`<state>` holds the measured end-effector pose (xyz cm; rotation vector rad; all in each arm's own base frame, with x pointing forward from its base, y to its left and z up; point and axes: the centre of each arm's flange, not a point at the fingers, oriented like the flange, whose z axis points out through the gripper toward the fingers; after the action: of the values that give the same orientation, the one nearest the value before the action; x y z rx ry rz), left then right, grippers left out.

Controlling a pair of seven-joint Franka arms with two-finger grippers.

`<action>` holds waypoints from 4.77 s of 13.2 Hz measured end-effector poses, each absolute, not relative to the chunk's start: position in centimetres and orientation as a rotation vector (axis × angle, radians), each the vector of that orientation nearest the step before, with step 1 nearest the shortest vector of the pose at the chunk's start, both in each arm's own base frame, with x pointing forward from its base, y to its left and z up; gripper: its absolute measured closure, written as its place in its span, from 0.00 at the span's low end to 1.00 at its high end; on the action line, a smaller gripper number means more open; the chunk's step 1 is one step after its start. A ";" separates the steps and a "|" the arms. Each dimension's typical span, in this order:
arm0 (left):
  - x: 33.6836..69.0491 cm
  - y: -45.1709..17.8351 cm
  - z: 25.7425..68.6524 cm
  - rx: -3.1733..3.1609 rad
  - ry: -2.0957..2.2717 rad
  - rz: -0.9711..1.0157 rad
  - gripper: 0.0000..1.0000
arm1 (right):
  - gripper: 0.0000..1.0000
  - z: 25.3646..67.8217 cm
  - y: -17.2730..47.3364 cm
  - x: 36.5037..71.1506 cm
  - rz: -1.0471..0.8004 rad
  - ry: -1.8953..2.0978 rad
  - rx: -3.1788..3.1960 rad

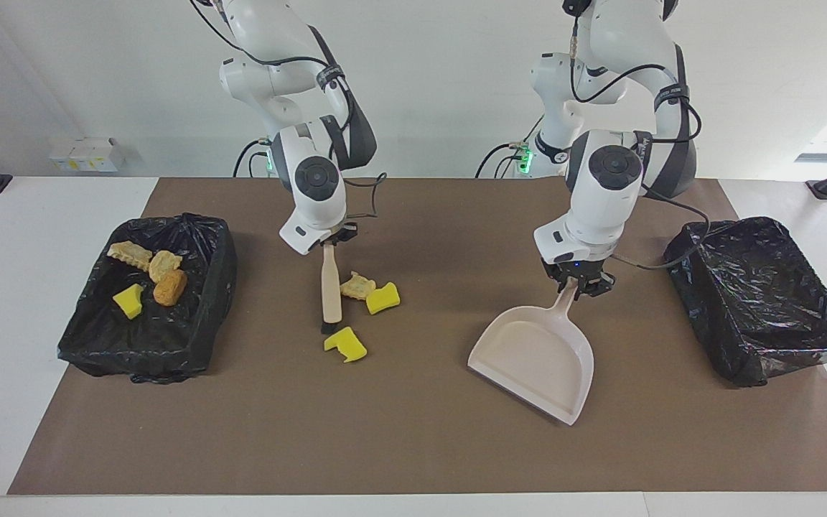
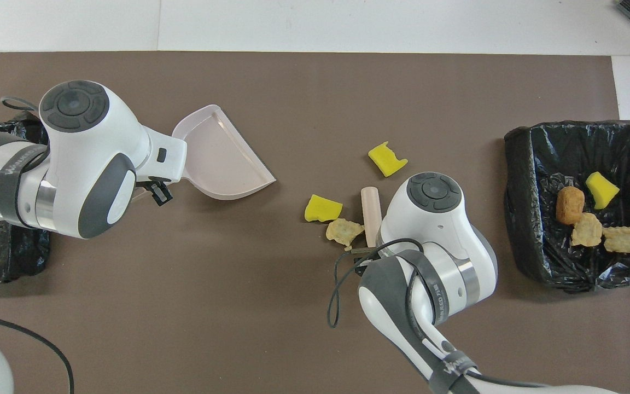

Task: Sweep and dump trash in bin

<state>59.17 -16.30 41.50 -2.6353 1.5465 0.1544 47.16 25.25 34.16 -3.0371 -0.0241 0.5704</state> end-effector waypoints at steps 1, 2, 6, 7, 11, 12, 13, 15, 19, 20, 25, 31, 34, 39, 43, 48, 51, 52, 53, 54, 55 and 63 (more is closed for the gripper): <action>59.2 -15.6 41.3 -2.565 1.672 0.168 0.69 | 0.74 34.4 25.9 47.1 0.567 0.029 -3.034; 59.0 -14.9 41.1 -2.501 1.777 0.177 0.69 | 0.74 35.0 26.4 47.2 0.554 0.076 -3.035; 56.3 -15.2 39.8 -2.328 1.971 0.110 0.69 | 0.74 39.4 24.2 49.0 0.545 0.183 -3.029; 55.2 -15.8 39.3 -2.287 1.998 0.102 0.69 | 0.74 40.1 22.4 49.3 0.543 0.192 -3.062; 52.3 -18.5 38.5 -2.206 2.077 0.092 0.69 | 0.74 38.7 22.0 46.7 0.566 0.070 -3.220; 52.1 -18.9 38.3 -2.197 2.086 0.090 0.69 | 0.74 37.6 23.1 45.9 0.577 0.045 -3.212; 52.0 -19.1 38.3 -2.193 2.091 0.088 0.69 | 0.74 36.6 24.0 45.5 0.590 0.044 -3.182; 51.7 -19.6 38.1 -2.180 2.103 0.086 0.69 | 0.74 34.9 26.0 45.3 0.588 0.038 -3.123; 50.9 -21.3 37.7 -2.143 2.141 0.085 0.69 | 0.74 33.2 30.3 44.8 0.567 0.086 -2.982; 50.4 -22.1 37.1 -2.121 2.160 0.064 0.69 | 0.74 33.5 30.9 45.0 0.561 0.147 -2.910; 49.4 -23.7 35.4 -2.061 2.201 -0.024 0.69 | 0.74 36.4 35.2 46.5 0.505 0.236 -2.712; 49.9 -24.3 35.0 -2.158 2.179 -0.098 0.69 | 0.74 43.4 28.1 49.5 0.496 0.077 -2.997; 51.5 -23.5 35.7 -2.201 2.138 -0.107 0.69 | 0.74 43.4 22.3 51.9 0.405 -0.133 -3.188; 53.1 -22.4 37.9 -2.306 2.047 -0.027 0.69 | 0.74 40.5 13.1 58.0 0.406 -0.506 -3.392; 52.6 -22.3 37.5 -2.355 1.948 0.070 0.69 | 0.74 34.9 16.6 60.3 0.482 -0.583 -3.343; 52.2 -22.9 37.0 -2.354 1.939 0.097 0.69 | 0.74 33.3 20.6 57.7 0.586 -0.452 -3.099; 52.0 -23.5 36.6 -2.362 1.929 0.097 0.69 | 0.74 33.3 25.5 54.4 0.613 -0.443 -2.953; 52.0 -23.6 36.6 -2.359 1.931 0.086 0.69 | 0.74 33.3 27.3 52.9 0.635 -0.421 -2.881; 51.9 -23.8 36.4 -2.358 1.932 0.080 0.69 | 0.74 33.5 29.0 51.8 0.653 -0.412 -2.831; 51.9 -23.8 36.2 -2.356 1.934 0.070 0.69 | 0.74 33.9 30.9 50.6 0.670 -0.387 -2.786; 51.8 -23.9 36.0 -2.355 1.935 0.062 0.69 | 0.74 34.4 32.3 49.9 0.674 -0.350 -2.764; 52.6 -22.1 34.7 -2.399 1.945 -0.146 0.69 | 0.74 46.3 26.5 49.0 0.622 0.019 -2.919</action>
<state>52.55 -22.06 34.74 -2.3990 1.9449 -0.1462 48.99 26.46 46.26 -2.9193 0.0195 0.6216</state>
